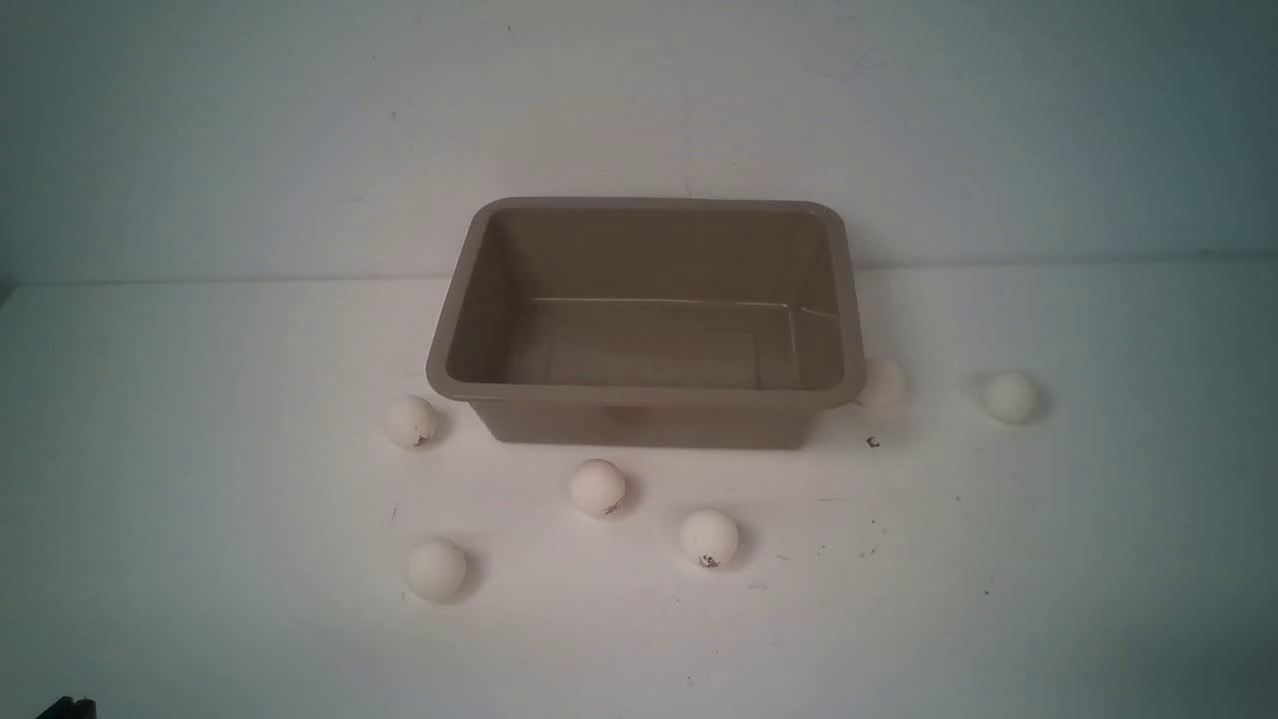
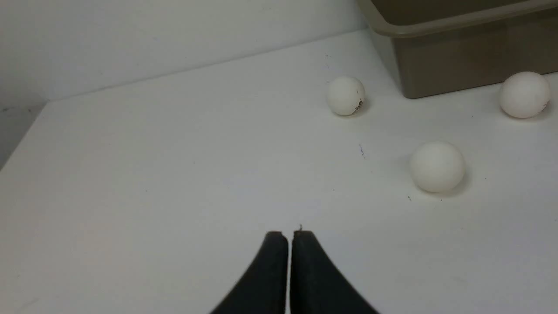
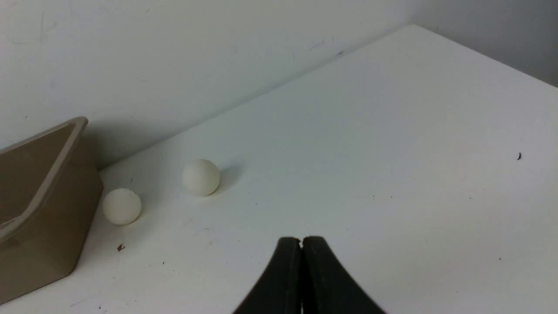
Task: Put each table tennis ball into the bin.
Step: Use the left arm to clamp the table tennis ball closest to it
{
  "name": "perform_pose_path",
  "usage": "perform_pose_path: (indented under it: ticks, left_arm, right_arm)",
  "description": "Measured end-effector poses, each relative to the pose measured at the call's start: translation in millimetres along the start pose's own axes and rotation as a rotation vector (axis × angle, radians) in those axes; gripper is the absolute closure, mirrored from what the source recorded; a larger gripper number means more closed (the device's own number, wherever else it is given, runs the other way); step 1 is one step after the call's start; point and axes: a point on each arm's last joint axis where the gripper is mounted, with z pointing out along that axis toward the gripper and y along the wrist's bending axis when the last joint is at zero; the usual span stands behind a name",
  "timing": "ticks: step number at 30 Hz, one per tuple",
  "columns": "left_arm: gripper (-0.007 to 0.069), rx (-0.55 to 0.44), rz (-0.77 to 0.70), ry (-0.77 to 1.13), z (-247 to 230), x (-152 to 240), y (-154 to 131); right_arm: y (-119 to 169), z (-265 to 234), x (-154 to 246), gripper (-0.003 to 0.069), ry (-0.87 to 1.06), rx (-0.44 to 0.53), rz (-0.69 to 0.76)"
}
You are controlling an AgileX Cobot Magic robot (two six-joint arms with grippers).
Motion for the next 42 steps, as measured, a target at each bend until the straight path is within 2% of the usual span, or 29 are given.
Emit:
perform_pose_path:
  ticks: [36,40,41,42]
  left_arm:
    - [0.0629,0.002,-0.007,-0.001,0.0,0.0,-0.2]
    - [0.0629,0.038,-0.163,-0.011,-0.1,-1.3,-3.4]
    - [0.0629,0.079,-0.338,-0.025,-0.3,-3.4,-6.6]
    - [0.0629,0.099,-0.428,-0.034,-0.5,-4.9,-8.0]
  right_arm:
    - [0.0,0.0,0.0,0.0669,0.000,0.000,-0.001]
    - [0.0,0.0,0.0,0.0669,0.000,0.000,-0.001]
    - [0.0,0.0,0.0,0.0669,0.000,0.000,-0.001]
    - [0.1,0.0,0.0,0.0669,0.001,-0.001,0.002]
